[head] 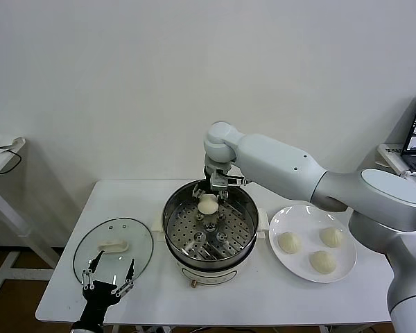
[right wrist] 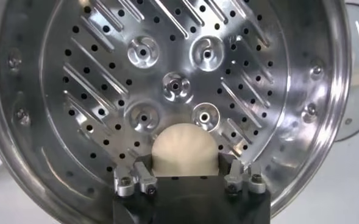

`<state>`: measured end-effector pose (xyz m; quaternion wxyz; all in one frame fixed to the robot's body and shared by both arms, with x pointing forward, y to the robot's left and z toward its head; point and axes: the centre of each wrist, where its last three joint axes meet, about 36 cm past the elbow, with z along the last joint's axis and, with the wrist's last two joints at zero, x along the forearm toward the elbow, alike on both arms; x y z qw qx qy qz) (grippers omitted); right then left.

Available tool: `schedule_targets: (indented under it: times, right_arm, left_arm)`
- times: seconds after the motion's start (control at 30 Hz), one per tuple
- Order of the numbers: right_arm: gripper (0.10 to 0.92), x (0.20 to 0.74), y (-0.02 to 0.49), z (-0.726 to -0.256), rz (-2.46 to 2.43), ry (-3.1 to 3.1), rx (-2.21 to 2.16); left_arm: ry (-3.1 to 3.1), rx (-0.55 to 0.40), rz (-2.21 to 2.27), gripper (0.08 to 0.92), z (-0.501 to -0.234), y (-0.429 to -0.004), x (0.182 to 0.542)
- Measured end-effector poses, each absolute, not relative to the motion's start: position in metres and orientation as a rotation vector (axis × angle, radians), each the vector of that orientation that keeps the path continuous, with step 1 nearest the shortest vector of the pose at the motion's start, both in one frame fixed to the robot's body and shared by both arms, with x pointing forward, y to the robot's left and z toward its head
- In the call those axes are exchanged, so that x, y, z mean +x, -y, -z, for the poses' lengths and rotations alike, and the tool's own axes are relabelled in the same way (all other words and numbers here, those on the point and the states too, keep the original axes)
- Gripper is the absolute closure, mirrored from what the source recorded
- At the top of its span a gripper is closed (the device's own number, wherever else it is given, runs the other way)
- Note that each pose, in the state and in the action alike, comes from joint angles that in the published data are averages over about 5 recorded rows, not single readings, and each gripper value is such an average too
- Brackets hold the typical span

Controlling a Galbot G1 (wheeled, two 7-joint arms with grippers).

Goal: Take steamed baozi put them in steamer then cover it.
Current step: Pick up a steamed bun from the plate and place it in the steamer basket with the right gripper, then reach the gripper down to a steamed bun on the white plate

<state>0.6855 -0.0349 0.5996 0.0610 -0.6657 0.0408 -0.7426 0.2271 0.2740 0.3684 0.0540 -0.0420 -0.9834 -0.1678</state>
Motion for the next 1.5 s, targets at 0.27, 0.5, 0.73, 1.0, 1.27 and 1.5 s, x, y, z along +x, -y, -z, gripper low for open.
schedule_targets:
  times: [0.27, 0.5, 0.73, 1.0, 1.27, 1.5]
  right_arm:
    - [0.2, 0.685, 0.042, -0.614, 2.257, -0.151, -1.993]
    - [0.2, 0.683, 0.079, -0.652, 2.3, -0.343, -2.037]
    - [0.2, 0.693, 0.168, -0.695, 2.327, -0.918, -2.155]
    - [0.2, 0.691, 0.275, -0.672, 2.263, -1.607, -2.326]
    - [0.2, 0.679, 0.33, -0.608, 2.165, -2.045, -2.414]
    - [0.2, 0.665, 0.349, -0.553, 2.111, -2.243, -2.426]
  left_arm:
    - [3.001, -0.122, 0.498, 0.177, -0.369, -0.274, 0.229]
    - [3.007, -0.123, 0.497, 0.177, -0.371, -0.274, 0.228]
    - [3.008, -0.126, 0.499, 0.177, -0.372, -0.274, 0.228]
    - [3.014, -0.138, 0.493, 0.177, -0.373, -0.271, 0.229]
    - [3.014, -0.14, 0.488, 0.177, -0.373, -0.269, 0.23]
    - [3.009, -0.132, 0.491, 0.177, -0.372, -0.27, 0.228]
